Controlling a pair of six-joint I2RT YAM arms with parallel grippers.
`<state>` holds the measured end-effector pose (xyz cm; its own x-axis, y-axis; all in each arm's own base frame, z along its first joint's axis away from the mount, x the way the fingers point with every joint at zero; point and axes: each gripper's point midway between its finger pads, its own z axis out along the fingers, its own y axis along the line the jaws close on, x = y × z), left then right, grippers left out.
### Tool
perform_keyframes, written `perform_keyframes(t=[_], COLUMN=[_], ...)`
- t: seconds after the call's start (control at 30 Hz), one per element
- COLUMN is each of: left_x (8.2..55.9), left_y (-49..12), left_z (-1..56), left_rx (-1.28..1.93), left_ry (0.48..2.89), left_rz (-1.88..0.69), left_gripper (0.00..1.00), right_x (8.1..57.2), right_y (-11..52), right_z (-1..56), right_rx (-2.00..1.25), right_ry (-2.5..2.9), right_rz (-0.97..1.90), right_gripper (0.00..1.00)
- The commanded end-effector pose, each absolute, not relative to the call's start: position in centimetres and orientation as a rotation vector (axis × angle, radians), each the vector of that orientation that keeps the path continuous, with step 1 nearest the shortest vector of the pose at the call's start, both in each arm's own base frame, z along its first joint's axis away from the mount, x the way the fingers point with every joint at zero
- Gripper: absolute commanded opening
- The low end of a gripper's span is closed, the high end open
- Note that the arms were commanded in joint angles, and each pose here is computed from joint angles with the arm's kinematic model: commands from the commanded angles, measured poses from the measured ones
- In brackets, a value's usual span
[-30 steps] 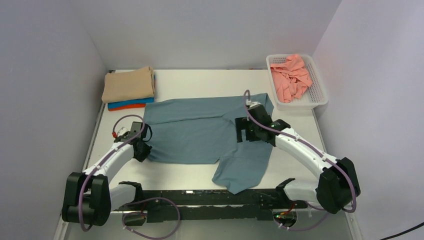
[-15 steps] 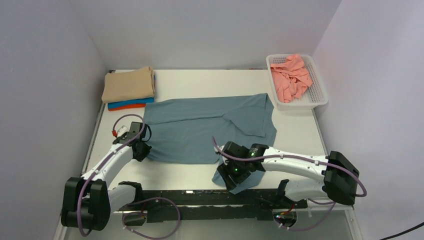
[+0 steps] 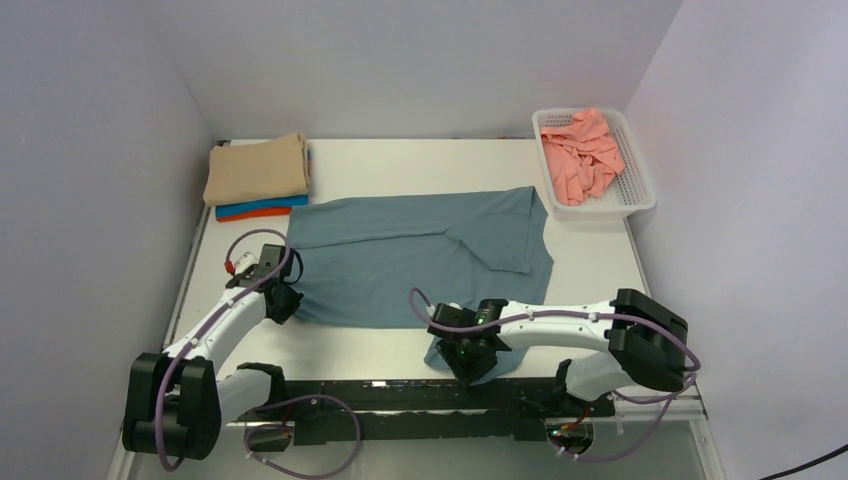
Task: Fold and stack the t-shirts
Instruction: Grab the side of the flattened tshirt closest away from the robot with both arms, then fold the other side of the tshirt into a rectangle
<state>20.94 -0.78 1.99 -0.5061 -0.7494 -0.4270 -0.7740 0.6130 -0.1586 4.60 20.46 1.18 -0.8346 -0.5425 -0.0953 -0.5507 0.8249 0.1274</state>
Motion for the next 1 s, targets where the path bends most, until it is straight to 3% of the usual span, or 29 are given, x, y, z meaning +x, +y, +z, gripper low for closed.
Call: perform_keyframes(t=[0.0, 0.07, 0.1, 0.33, 0.43, 0.73, 0.97], left_x=[21.1, 20.9, 20.8, 18.5, 17.7, 20.4, 24.1], left_y=[-0.7, -0.4, -0.2, 0.1, 0.2, -0.4, -0.6], left_z=[2.3, 2.5, 2.7, 2.8, 2.6, 4.4, 5.9], left_rx=[-1.191, -1.189, -1.193, -1.209, -1.217, -1.171, -1.164], left_ry=[2.379, 2.377, 2.371, 2.369, 2.365, 2.299, 2.263], left_rz=[0.068, 0.084, 0.095, 0.108, 0.106, 0.01, -0.035], left_gripper=[0.0, 0.0, 0.0, 0.0, 0.0, 0.0, 0.0], right_x=[7.3, 7.3, 7.1, 2.7, 2.3, 12.1, 19.2], right_y=[19.8, 19.6, 19.5, 21.1, 20.4, 18.7, 18.0], right_z=[0.2, 0.7, 1.0, 4.4, 5.2, 7.6, 11.9], right_rx=[-0.756, -0.773, -0.79, -1.019, -0.994, -0.578, -0.468], right_ry=[2.868, 2.862, 2.864, 2.897, 2.909, 2.744, 2.552], right_rz=[0.061, 0.059, 0.071, 0.496, 0.497, 0.263, 0.209], right_gripper=[0.28, 0.02, 0.0, 0.0, 0.0, 0.0, 0.0])
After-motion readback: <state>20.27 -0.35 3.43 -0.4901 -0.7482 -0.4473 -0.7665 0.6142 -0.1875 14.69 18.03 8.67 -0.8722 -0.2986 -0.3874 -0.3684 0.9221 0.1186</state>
